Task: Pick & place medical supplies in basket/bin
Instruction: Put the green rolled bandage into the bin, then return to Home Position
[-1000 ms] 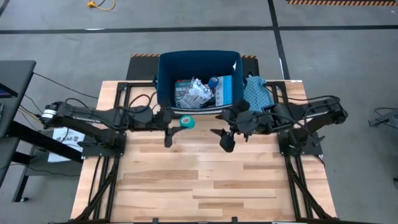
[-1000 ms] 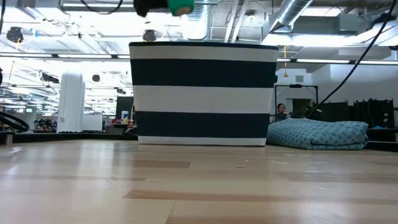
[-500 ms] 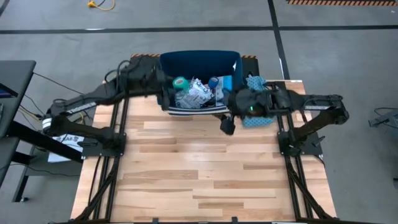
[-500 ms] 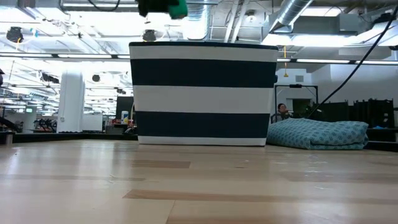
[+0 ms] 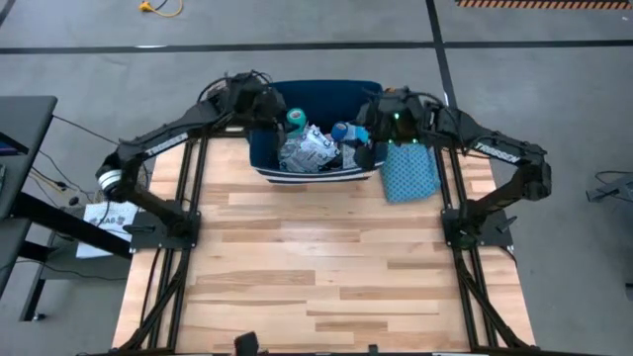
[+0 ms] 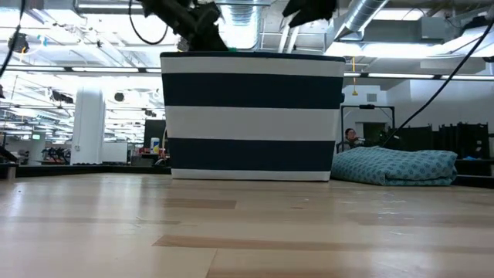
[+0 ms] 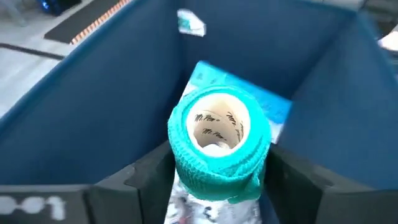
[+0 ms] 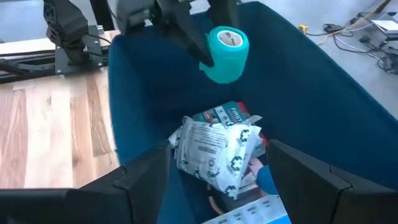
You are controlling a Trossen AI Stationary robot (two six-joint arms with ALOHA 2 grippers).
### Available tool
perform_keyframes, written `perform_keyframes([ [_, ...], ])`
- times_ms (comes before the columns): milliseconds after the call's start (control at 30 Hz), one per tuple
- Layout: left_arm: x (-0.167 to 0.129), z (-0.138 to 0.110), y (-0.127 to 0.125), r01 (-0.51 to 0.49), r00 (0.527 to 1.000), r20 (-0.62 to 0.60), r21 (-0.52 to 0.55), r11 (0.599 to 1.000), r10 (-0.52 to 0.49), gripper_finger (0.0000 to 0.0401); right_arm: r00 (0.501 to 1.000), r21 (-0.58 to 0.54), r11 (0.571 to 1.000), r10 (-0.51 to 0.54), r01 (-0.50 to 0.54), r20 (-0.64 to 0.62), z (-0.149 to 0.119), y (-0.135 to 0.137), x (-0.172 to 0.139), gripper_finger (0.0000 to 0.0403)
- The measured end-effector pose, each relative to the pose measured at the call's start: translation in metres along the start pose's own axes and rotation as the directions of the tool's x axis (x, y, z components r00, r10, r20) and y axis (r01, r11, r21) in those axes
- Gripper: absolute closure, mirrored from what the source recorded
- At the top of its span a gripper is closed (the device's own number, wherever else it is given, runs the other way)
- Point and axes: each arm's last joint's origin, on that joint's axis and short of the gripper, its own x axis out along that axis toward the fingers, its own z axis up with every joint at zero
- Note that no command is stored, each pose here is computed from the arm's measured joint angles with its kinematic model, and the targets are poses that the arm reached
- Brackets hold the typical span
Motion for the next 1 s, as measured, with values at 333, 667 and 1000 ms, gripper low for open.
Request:
perform_keyframes([
  [333,0.02,-0.004,0.025,-0.137,0.966,-0.216,0.052,0.989,0.145,0.0108,0.999,-0.034,0.998,0.046,-0.047,-0.007,-0.006,-0.035,0.002,0.0143],
  [667,0.02,-0.006,0.024,-0.082,0.968,-0.235,0.058,0.995,0.093,0.0079,0.997,-0.005,0.998,0.066,-0.066,-0.027,-0.014,-0.057,0.001,0.0143],
  [1000,0.02,-0.005,0.014,0.205,0.965,-0.163,-0.029,0.978,-0.207,0.0078,0.952,-0.013,0.952,0.305,-0.305,-0.034,-0.023,-0.071,0.015,0.0143],
])
